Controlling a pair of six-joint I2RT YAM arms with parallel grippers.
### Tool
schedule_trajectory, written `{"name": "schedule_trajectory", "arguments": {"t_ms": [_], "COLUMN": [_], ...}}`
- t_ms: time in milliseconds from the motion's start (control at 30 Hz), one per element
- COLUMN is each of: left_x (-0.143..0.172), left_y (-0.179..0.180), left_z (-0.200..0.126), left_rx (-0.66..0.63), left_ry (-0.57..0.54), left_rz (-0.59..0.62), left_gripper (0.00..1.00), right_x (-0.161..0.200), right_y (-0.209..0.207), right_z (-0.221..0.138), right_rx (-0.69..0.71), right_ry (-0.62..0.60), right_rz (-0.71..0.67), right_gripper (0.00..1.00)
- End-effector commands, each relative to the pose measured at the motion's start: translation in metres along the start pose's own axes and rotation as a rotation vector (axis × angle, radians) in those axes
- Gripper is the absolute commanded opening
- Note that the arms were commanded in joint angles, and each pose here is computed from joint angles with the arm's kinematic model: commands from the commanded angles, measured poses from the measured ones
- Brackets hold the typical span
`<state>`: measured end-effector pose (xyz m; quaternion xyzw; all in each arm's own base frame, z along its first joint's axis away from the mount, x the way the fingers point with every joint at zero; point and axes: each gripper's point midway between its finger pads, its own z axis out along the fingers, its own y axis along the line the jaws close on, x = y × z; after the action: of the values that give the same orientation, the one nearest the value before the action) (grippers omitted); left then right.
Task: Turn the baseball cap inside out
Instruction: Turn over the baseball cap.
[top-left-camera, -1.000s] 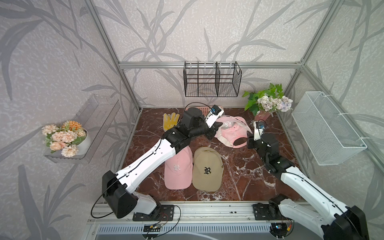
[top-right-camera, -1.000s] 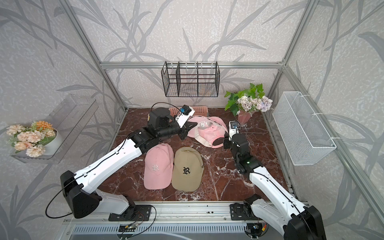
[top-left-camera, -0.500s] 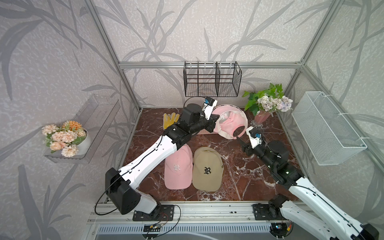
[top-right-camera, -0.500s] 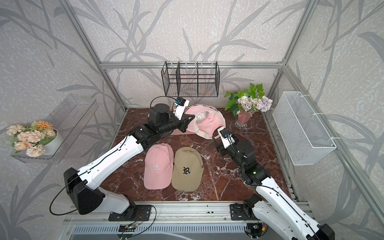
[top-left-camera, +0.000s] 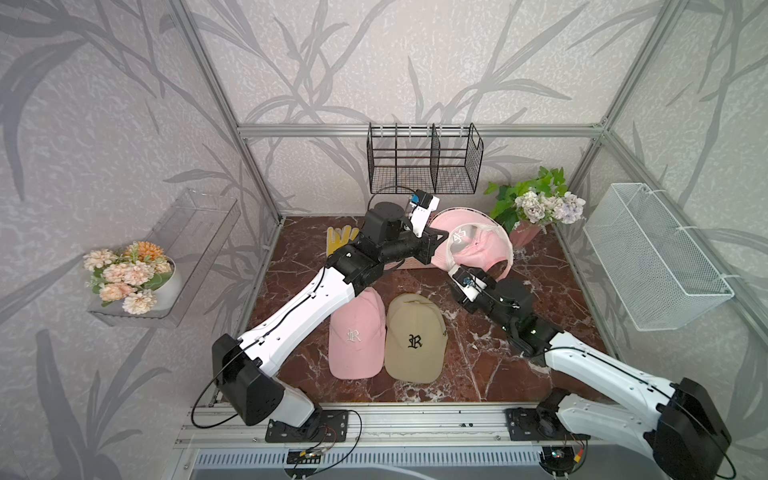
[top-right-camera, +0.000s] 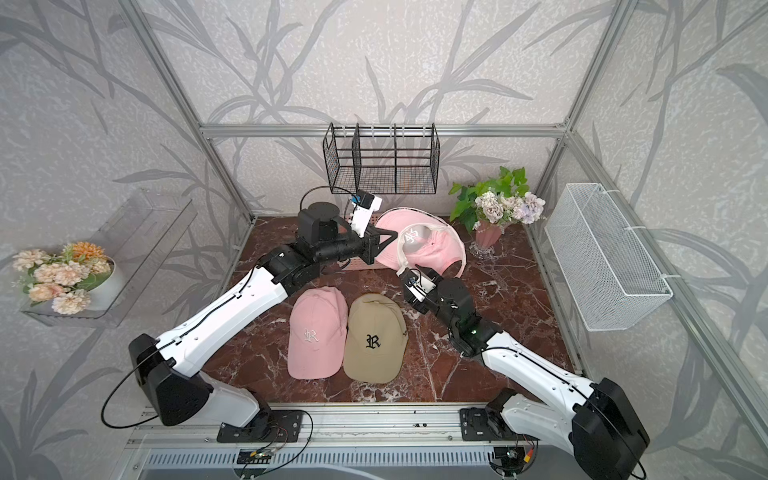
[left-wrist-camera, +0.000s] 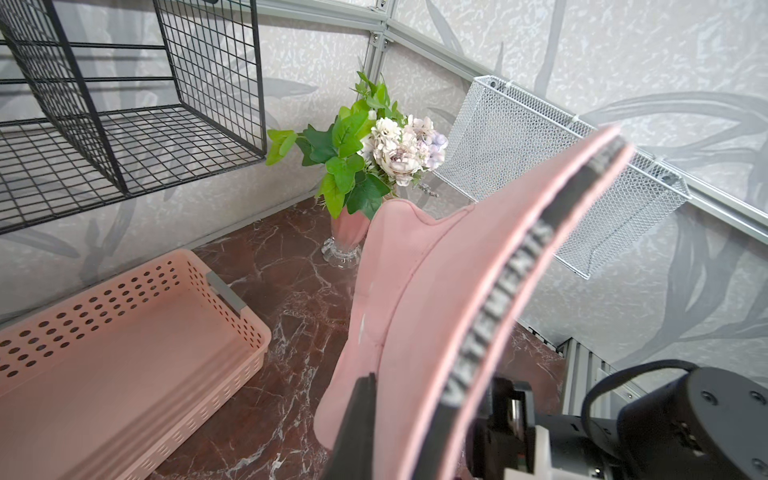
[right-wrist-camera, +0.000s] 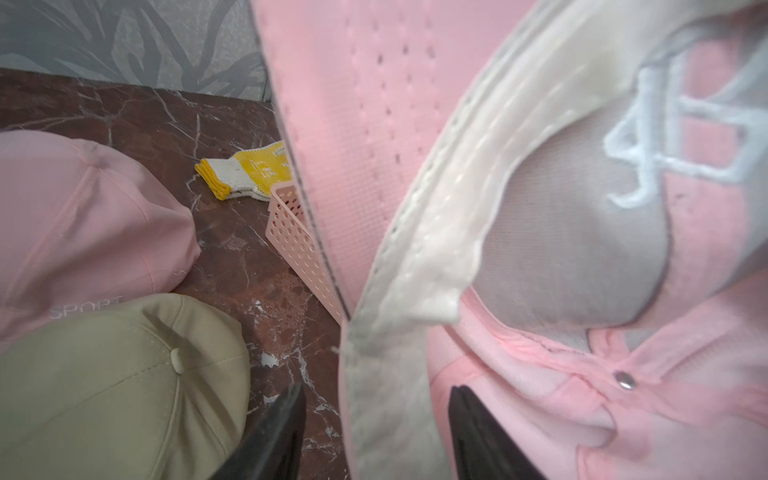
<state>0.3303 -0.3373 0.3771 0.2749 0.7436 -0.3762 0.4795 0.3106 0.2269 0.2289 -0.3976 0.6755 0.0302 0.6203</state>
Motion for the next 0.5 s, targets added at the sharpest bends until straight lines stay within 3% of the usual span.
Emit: {"name": "schedule_trajectory", "arguments": {"t_ms": [0, 233, 467], "left_x": [-0.028, -0.03, -0.025], "left_y": [-0.02, -0.027, -0.01], "left_z": [-0.014, -0.017, -0.017], "left_rx": [0.074, 0.114, 0.019], "left_ry": [-0.075, -0.083, -0.072], "left_rz": [0.017, 0.022, 0.024], "left_gripper": [0.0, 0.0, 0.0], "right_x": [-0.008, -0.002, -0.021], "right_y": [0.001, 0.031, -0.003], "right_z": [0.006, 0.007, -0.008], "right_rx": [-0.011, -0.191, -0.038], "right_ry": [-0.018, 0.021, -0.027], "right_rz": [0.021, 0.081, 0.1], "right_gripper": [0.5, 0.48, 0.6]}}
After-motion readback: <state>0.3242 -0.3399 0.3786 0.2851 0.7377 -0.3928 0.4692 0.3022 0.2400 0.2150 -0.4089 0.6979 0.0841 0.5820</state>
